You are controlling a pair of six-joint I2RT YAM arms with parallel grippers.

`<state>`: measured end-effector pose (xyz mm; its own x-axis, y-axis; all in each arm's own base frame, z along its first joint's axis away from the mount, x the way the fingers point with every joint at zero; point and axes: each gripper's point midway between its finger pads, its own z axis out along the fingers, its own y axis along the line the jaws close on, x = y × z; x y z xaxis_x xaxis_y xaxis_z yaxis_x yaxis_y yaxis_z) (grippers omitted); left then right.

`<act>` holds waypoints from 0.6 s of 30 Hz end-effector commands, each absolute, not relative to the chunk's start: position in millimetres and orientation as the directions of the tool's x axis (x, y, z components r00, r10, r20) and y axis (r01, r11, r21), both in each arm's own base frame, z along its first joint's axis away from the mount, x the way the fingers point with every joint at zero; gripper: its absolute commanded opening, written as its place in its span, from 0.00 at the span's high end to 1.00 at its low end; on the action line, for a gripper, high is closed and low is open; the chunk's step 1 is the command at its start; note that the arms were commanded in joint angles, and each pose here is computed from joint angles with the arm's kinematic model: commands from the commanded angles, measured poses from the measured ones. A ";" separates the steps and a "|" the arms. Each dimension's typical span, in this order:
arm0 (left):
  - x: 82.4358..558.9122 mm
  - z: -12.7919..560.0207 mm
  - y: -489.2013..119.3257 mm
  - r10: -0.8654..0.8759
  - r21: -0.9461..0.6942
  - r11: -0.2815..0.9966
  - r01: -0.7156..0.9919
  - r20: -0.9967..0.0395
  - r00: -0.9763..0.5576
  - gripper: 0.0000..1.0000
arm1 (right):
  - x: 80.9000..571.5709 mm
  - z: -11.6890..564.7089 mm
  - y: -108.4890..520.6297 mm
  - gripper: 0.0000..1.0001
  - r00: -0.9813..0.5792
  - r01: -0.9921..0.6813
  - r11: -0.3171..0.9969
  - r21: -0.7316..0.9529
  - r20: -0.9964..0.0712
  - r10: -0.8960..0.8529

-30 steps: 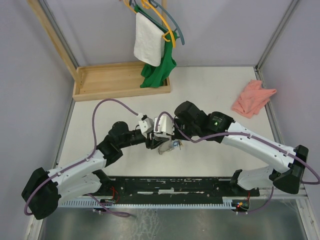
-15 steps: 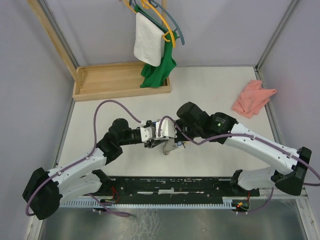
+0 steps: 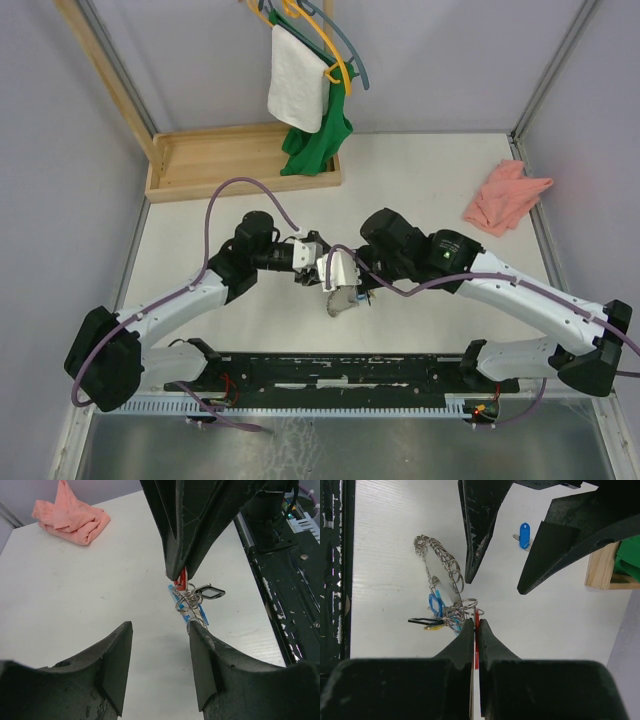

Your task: Put the keys on the keyring

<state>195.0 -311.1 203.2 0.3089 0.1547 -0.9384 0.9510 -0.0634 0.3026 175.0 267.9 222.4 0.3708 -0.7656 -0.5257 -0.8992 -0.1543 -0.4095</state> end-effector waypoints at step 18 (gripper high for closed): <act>186.7 230.0 -301.1 -0.054 -0.053 0.418 0.907 -0.998 -0.034 0.44 | 214.4 236.1 288.2 0.99 -0.129 -0.900 0.340 -0.273 -0.578 -0.806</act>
<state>201.2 -287.7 198.0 -0.0699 0.0692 -0.9952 0.9299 0.3656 -0.0399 195.3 282.7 225.5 0.0566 -0.8301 -0.5547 -0.9483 0.1291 -0.2900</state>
